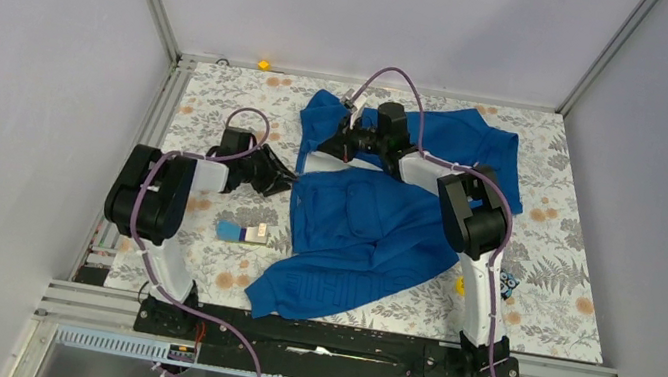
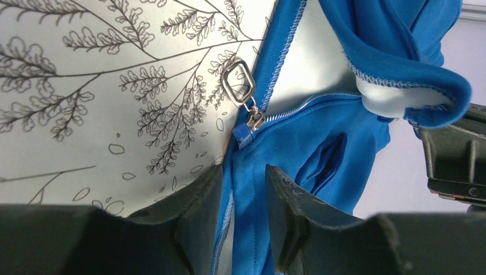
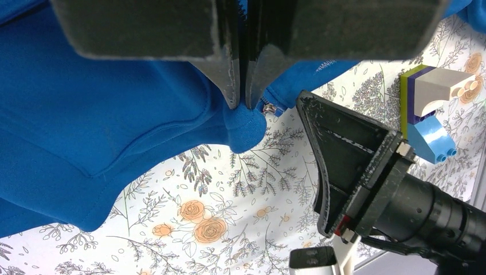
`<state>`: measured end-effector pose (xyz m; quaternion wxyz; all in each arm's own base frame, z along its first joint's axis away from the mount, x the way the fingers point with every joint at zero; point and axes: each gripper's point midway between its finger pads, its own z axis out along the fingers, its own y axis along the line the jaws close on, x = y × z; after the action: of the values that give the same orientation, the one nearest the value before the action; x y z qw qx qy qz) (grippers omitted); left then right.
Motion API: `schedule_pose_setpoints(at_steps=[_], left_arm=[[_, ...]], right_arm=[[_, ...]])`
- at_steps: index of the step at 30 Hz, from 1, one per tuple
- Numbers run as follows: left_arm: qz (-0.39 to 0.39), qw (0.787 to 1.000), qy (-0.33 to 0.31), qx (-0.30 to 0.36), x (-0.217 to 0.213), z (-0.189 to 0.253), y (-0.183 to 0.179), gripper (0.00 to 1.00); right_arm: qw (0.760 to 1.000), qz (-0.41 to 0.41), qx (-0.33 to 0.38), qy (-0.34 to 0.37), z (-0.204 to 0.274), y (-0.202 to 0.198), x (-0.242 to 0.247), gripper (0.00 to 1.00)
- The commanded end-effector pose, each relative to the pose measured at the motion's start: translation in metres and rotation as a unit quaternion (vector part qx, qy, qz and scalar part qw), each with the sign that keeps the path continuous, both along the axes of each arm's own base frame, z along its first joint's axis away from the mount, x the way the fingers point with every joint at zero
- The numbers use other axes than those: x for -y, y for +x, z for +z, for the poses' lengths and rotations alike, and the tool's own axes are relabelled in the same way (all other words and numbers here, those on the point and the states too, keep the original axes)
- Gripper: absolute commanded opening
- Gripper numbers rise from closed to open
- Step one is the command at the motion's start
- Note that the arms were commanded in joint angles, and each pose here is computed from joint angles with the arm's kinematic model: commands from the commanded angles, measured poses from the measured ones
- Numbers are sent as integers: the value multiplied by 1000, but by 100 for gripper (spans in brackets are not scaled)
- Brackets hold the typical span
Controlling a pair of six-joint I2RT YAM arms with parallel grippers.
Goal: Zip up the jacket
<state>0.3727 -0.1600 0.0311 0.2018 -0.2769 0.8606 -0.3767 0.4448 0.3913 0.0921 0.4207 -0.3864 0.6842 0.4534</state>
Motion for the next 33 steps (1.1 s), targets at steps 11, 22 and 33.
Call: schedule_pose_setpoints(at_steps=[11, 22, 33], left_arm=[[25, 997, -1, 66, 2, 12, 39, 25], [29, 995, -13, 91, 3, 25, 43, 15], [9, 995, -40, 90, 16, 19, 43, 23]], right_arm=[[1000, -6, 21, 6, 11, 11, -1, 0], [1000, -5, 2, 10, 10, 10, -4, 0], [1000, -8, -4, 11, 10, 12, -5, 0]])
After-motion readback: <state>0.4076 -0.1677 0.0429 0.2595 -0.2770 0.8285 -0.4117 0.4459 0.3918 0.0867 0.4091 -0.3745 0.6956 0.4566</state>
